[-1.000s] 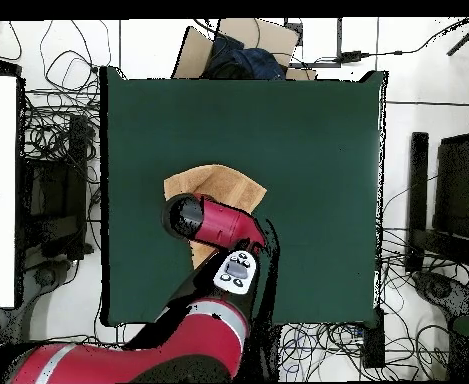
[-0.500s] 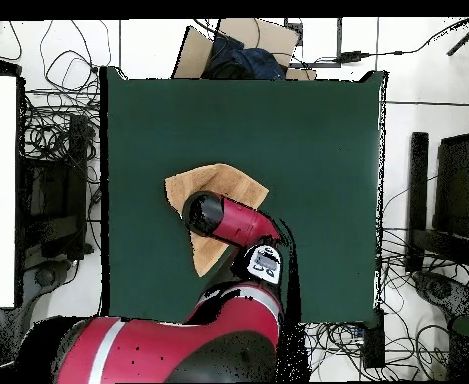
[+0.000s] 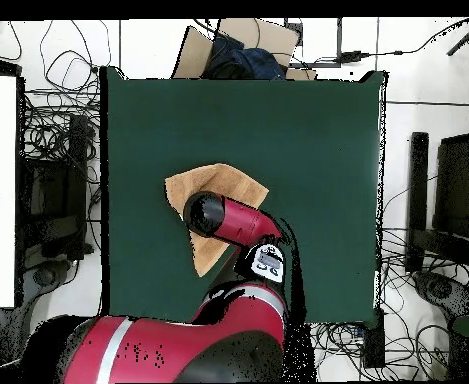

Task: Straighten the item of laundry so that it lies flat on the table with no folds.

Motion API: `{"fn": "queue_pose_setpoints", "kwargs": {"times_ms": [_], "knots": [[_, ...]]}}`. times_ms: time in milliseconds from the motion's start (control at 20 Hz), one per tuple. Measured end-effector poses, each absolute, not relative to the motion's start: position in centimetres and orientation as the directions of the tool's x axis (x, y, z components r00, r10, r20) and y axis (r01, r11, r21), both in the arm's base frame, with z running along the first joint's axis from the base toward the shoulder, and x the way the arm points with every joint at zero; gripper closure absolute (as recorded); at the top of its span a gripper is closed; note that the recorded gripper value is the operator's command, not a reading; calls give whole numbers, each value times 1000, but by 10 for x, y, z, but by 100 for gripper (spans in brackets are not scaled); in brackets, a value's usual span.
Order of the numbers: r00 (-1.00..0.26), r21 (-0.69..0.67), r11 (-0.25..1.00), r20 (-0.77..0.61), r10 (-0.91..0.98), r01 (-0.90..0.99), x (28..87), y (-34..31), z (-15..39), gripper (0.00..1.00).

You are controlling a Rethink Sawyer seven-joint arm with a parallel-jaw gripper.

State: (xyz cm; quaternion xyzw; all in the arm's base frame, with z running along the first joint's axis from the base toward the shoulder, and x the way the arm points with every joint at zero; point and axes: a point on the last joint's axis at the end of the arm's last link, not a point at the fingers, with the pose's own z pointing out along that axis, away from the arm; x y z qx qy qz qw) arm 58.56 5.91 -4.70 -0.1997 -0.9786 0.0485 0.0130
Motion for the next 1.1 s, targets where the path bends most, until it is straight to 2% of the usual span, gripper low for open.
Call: {"fn": "queue_pose_setpoints", "kwargs": {"times_ms": [250, 300, 1100], "knots": [[-922, -101, 917, 6, 388, 386, 585, 59, -47, 0], [-924, -95, 920, 2, 383, 381, 588, 64, -47, 100], [-929, -99, 925, -10, 369, 368, 589, 69, -47, 100]]}}
